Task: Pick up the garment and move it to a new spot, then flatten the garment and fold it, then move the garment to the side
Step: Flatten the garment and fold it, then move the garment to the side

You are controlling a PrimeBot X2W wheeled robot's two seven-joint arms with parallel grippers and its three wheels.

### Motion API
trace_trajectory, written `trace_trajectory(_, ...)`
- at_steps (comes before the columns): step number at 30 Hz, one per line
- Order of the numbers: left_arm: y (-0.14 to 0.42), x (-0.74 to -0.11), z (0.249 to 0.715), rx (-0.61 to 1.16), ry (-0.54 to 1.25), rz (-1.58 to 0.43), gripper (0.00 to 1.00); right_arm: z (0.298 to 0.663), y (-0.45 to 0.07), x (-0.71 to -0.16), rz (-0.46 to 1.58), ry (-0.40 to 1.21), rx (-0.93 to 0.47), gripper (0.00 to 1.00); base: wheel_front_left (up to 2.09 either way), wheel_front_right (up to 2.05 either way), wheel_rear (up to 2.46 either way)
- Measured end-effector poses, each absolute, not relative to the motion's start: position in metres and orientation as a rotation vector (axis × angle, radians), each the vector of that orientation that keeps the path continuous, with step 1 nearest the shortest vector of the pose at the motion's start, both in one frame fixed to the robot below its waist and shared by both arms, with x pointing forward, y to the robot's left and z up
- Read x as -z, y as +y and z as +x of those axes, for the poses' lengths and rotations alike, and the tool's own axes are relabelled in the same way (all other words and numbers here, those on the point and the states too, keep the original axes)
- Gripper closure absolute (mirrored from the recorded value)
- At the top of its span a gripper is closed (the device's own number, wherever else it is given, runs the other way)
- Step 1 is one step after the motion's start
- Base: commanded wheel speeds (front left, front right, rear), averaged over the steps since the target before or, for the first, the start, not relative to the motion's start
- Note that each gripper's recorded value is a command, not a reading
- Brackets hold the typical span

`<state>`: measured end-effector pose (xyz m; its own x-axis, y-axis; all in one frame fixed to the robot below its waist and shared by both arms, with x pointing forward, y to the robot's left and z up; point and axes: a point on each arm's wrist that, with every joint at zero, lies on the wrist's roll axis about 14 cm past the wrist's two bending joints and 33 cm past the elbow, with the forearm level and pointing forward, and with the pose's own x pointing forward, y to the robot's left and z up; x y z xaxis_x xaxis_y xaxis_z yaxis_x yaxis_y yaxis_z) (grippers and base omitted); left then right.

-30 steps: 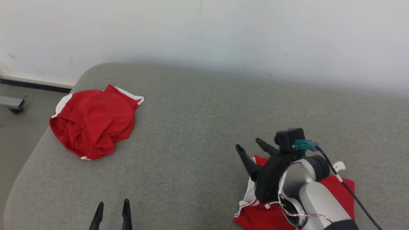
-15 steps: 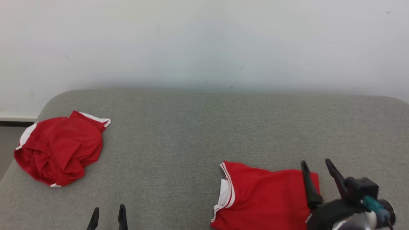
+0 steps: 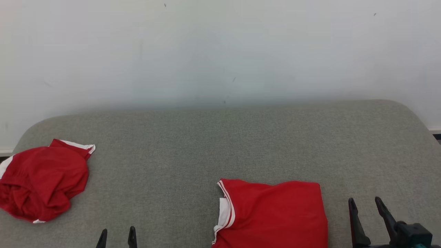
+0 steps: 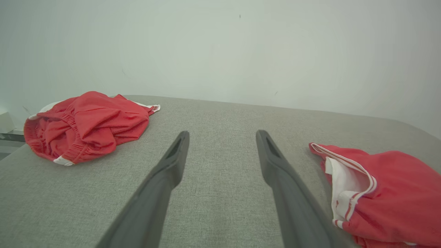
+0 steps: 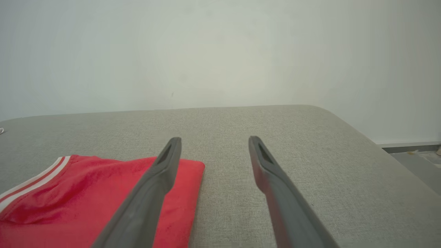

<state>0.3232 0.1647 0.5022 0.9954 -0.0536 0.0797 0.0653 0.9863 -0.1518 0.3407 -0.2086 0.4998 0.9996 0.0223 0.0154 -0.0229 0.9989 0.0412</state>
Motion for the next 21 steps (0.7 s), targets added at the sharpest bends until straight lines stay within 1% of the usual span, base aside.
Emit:
trace_trajectory(7,0.169,-0.493,0.320,0.056,-0.046,-0.130,0.00,0.331,-0.212,-0.483,0.042,0.026,-0.019,0.00,0.00,0.00,0.00)
trace_trajectory(21,0.181,-0.489,0.319,0.022,-0.037,-0.119,0.00,0.331,-0.209,-0.482,0.050,0.022,-0.026,0.00,0.00,0.00,0.00)
